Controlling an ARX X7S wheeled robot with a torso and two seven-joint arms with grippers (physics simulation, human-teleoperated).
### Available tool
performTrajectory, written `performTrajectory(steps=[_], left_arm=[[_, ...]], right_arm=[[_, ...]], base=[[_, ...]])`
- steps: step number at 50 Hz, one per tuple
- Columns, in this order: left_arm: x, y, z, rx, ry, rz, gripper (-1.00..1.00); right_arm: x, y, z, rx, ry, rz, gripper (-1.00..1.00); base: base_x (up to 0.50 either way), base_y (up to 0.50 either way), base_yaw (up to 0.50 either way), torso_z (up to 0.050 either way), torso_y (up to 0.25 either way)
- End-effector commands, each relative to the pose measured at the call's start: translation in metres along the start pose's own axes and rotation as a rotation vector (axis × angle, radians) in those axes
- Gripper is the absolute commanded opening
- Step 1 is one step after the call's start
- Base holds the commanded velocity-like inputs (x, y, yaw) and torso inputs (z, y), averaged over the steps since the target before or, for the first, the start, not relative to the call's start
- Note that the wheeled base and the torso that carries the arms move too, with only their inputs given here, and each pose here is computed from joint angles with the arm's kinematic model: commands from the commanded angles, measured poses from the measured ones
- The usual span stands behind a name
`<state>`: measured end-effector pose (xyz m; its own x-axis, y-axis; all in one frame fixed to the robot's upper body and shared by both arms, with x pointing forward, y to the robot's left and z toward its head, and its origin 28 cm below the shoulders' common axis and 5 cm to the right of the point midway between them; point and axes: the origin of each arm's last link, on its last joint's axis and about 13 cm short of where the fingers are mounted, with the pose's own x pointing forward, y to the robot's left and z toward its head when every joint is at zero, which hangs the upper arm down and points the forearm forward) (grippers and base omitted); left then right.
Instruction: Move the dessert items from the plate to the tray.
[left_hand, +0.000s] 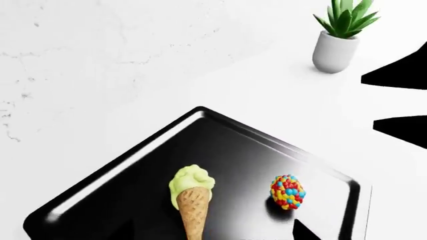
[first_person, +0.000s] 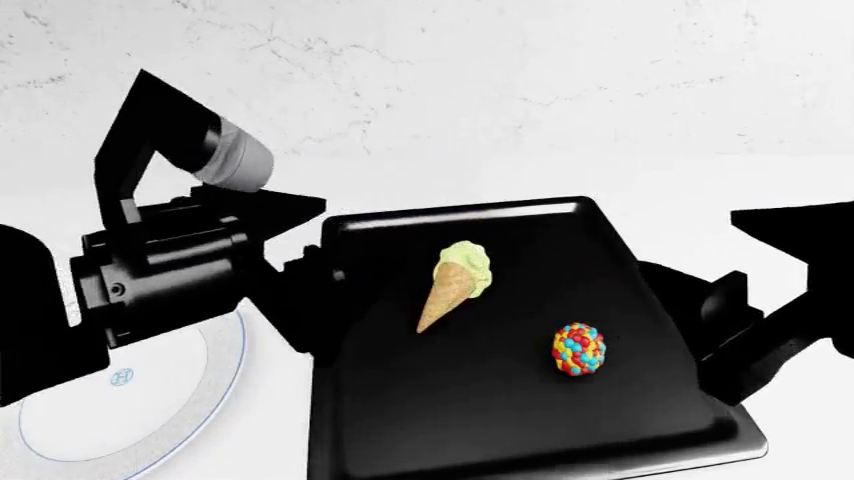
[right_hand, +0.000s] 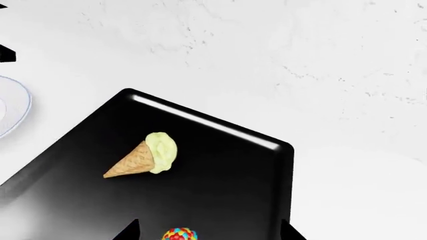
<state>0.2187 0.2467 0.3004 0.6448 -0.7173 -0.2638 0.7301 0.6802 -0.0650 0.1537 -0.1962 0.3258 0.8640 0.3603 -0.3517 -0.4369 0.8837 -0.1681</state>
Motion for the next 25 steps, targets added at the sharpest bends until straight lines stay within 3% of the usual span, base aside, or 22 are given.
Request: performTrajectory(steps=[1, 14, 25], left_arm=[[-0.031, -0.009, -0.014, -0.002, -0.077, 0.025, 1.0], [-0.049, -0.016, -0.023, -0.006, -0.129, 0.039, 1.0], [-0.066, -0.021, -0.036, -0.026, -0.217, 0.072, 1.0]], right_arm=[[-0.013, 0.008, -0.004, -0.001, -0.1, 0.013, 1.0], [-0.028, 0.018, -0.008, -0.022, -0.182, 0.001, 1.0], [-0.034, 0.026, -0.002, 0.017, -0.252, -0.011, 1.0]], base=[[0.0, 0.0, 0.0, 0.0, 0.0], [0.0, 0.0, 0.0, 0.0, 0.0], [0.0, 0.0, 0.0, 0.0, 0.0]])
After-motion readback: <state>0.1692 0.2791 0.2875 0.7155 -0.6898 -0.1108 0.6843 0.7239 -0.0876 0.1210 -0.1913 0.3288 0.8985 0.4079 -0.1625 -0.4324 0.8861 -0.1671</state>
